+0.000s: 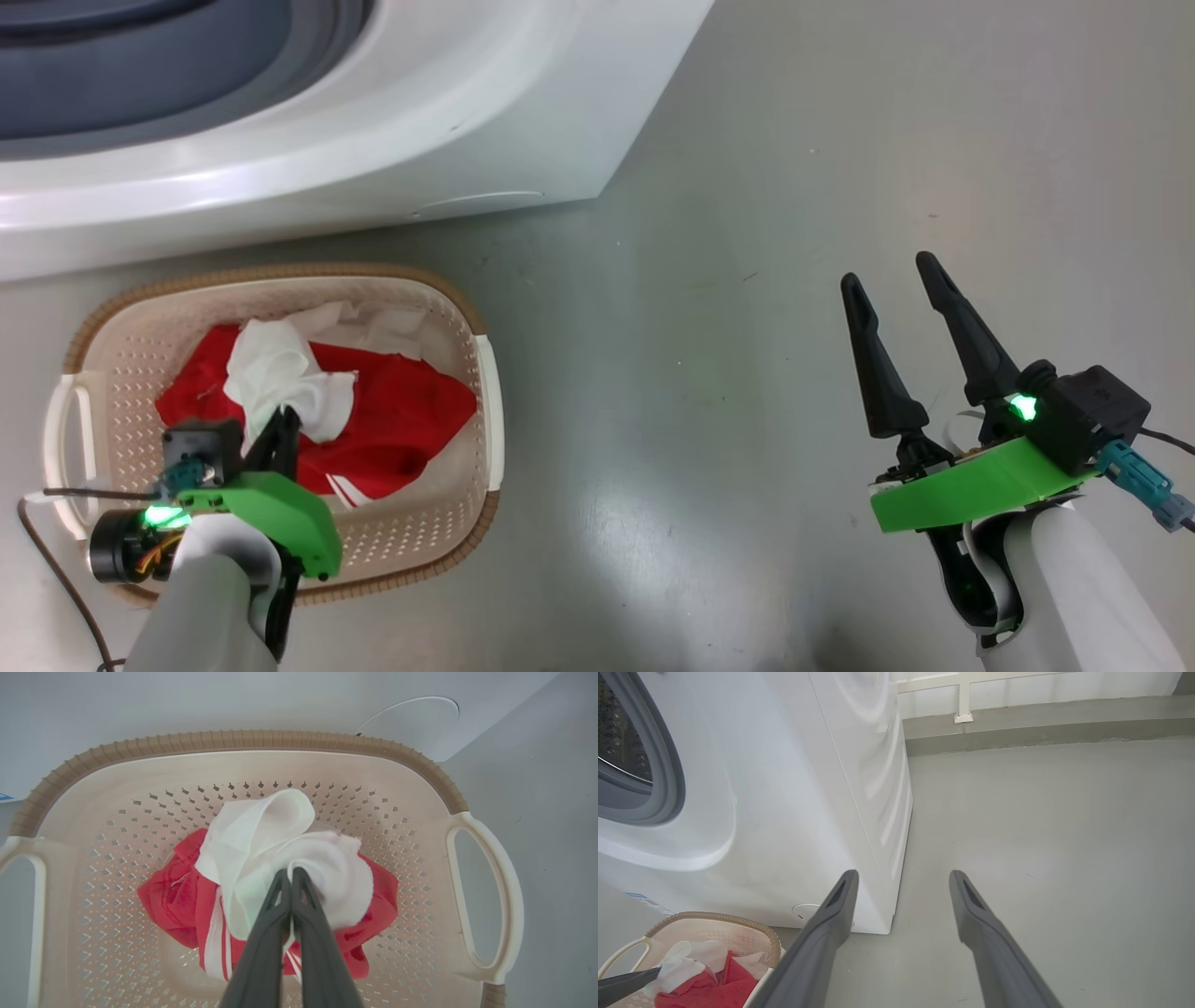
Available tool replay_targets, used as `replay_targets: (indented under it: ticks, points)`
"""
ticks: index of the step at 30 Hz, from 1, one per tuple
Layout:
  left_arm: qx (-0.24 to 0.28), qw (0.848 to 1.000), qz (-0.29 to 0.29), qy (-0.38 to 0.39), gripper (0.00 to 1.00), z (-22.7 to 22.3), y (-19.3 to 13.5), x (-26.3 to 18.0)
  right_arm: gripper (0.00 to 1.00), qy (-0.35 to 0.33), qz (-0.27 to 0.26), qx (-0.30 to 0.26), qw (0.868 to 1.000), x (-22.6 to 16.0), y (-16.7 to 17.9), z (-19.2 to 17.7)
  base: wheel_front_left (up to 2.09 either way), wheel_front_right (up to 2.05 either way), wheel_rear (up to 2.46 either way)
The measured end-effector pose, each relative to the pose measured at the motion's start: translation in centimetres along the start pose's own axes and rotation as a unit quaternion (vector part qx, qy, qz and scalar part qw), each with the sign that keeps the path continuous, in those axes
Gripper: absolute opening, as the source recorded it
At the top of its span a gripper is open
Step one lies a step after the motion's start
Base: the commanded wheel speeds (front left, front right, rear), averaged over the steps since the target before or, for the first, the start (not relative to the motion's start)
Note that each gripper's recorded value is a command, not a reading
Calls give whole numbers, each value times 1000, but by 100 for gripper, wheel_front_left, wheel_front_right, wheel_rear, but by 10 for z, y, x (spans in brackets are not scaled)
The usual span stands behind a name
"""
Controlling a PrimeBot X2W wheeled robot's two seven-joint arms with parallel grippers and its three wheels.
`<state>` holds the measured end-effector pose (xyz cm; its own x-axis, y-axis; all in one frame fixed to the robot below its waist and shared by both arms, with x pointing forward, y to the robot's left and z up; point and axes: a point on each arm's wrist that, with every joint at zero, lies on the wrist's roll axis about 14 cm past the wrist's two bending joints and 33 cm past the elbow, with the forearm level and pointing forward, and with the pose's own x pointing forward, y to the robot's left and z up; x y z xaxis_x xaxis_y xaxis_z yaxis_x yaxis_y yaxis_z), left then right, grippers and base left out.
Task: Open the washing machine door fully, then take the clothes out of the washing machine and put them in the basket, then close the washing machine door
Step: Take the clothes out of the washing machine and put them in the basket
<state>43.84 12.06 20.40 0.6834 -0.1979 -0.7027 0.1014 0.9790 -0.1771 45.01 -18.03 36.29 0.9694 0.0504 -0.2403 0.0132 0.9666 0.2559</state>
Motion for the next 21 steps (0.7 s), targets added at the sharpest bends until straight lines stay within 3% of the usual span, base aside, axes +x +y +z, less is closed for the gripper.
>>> replay_targets:
  ticks: [4,9,10,17,18,21]
  points:
    - [-8,1000,1,7,0,-3,0,4,100,4,0,0,1000,2,0,-4,0,0,0]
    - [-11,1000,1,10,38,-3,0,7,100,-1,7,-7,1000,8,3,-1,0,0,0]
    - [-12,1000,2,11,38,-3,1,6,100,-1,7,-7,1000,8,3,-1,0,0,0]
    - [-15,1000,5,8,95,-1,3,4,100,-3,10,-6,1000,9,5,1,0,0,0]
    - [-15,1000,5,8,100,-1,3,4,100,-4,10,-6,1000,9,5,1,0,0,0]
    - [-16,1000,7,6,100,1,4,3,100,-5,11,-6,1000,9,6,2,0,0,0]
